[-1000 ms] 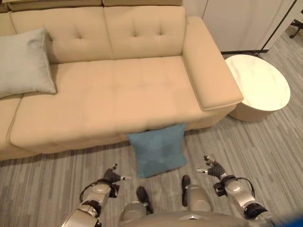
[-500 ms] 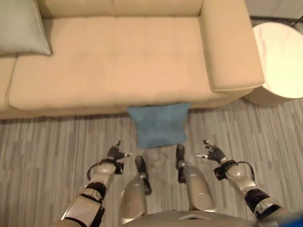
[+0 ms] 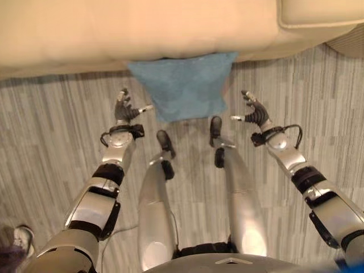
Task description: Pick up all the scattered cushions and arrange them neatly on the sofa.
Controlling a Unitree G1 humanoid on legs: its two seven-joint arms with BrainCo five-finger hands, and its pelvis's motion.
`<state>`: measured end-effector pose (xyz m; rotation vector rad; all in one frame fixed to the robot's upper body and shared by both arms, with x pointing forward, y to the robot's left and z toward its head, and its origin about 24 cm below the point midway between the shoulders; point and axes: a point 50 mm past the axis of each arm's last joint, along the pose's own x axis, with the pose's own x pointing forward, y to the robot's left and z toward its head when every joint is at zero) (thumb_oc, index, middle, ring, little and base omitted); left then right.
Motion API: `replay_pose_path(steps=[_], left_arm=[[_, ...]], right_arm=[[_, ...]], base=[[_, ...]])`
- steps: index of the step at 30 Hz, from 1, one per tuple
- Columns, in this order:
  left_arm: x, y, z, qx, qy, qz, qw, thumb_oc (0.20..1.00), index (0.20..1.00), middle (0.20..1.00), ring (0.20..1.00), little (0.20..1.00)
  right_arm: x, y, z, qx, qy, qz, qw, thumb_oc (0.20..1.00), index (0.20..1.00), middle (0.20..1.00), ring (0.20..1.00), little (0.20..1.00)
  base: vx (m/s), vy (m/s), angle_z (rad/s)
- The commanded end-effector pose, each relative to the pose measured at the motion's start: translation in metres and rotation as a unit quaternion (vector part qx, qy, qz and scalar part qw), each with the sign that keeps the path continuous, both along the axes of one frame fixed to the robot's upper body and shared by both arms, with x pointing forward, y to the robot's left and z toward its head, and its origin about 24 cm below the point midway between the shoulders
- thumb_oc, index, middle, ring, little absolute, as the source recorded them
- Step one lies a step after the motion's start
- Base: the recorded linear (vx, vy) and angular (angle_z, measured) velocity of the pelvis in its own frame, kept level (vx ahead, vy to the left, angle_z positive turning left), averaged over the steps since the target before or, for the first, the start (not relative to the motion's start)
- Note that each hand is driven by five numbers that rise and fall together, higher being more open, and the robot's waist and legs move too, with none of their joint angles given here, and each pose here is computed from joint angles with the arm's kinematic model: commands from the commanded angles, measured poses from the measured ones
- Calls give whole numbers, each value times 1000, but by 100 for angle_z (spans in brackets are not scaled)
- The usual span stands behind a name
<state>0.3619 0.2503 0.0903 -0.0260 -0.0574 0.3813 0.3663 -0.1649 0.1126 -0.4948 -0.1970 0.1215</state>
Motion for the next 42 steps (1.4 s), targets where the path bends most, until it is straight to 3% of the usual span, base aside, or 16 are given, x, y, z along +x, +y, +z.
replay_pose_path(steps=[1,7,17,27,42], left_arm=[[-17,20,-8,-7,-18,62,998,1000,1000,1000,1000,1000],[-15,34,0,-19,-22,120,992,1000,1000,1000,1000,1000],[10,41,52,64,-33,84,994,1000,1000,1000,1000,1000],[29,35,133,114,-104,80,985,1000,1000,1000,1000,1000],[40,16,177,160,-125,59,977,1000,1000,1000,1000,1000]], right_arm=[[-11,2,-14,1,-9,-1,1000,1000,1000,1000,1000,1000],[13,0,31,-21,-70,-29,997,1000,1000,1000,1000,1000],[34,-14,72,-40,-89,-72,993,1000,1000,1000,1000,1000],[51,-33,108,-51,-79,-142,985,1000,1000,1000,1000,1000],[58,-20,155,-4,-113,-156,981,1000,1000,1000,1000,1000]], base=[[19,-107,13],[26,-70,13],[12,-17,5],[11,-22,0],[11,-18,0]])
